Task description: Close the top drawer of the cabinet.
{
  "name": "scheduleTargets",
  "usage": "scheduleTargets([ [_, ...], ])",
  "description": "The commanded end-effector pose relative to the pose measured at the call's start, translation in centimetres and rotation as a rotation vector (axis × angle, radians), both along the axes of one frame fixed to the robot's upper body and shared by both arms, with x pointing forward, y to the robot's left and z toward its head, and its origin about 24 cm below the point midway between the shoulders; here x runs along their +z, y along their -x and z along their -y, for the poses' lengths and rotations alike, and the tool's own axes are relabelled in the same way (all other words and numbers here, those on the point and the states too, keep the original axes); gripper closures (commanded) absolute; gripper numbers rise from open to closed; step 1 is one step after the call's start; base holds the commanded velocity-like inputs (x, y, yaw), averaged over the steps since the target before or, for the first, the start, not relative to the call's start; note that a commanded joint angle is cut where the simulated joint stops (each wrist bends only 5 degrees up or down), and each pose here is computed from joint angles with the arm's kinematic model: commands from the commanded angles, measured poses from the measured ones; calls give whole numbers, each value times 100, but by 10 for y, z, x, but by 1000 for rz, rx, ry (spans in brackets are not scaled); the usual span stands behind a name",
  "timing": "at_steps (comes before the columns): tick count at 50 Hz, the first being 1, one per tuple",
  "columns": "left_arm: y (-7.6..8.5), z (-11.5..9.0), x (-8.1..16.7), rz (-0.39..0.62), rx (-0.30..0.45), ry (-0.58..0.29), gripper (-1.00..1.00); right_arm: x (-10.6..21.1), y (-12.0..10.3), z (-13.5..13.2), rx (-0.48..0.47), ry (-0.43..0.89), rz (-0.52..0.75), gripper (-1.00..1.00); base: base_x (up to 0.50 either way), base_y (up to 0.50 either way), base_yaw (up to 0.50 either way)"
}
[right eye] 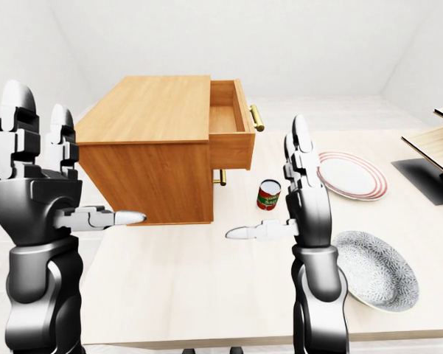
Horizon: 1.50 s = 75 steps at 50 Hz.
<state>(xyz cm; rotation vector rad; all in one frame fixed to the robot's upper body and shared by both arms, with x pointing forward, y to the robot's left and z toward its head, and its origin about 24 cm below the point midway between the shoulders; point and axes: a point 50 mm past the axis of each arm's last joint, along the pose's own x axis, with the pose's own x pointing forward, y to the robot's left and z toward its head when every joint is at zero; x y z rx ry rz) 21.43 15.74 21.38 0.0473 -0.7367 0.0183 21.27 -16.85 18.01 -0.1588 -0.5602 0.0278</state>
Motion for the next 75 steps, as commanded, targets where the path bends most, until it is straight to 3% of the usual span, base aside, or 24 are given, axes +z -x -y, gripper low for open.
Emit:
scheduleTargets([
  [1,1,0,1,7,-2,2,-100,-1,-3,3,-26,-6,-5,-100,0,0,0],
  [19,10,1,6,40,-2,-6,-100,-6,-31,16,-63,6,-51,-100,0,0,0],
  [29,17,5,5,40,-22,-54,-100,-25,-54,23,-80,-9,-155,-100,0,0,0],
  [30,16,2,5,36,-11,-26,-100,-30,-58,22,-80,-9,-178,-100,0,0,0],
  [47,24,0,8,60,2,-37,-100,-60,-92,19,-76,-24,-346,-100,0,0,0],
  [49,24,1,18,115,-3,-33,-100,-54,-89,16,-72,-3,-316,-100,0,0,0],
  [67,24,1,19,117,-3,-31,-100,-53,-89,16,-72,-3,-315,-100,0,0,0],
  [75,22,2,16,102,20,-53,-100,-48,-100,18,-62,-31,-311,-100,0,0,0],
])
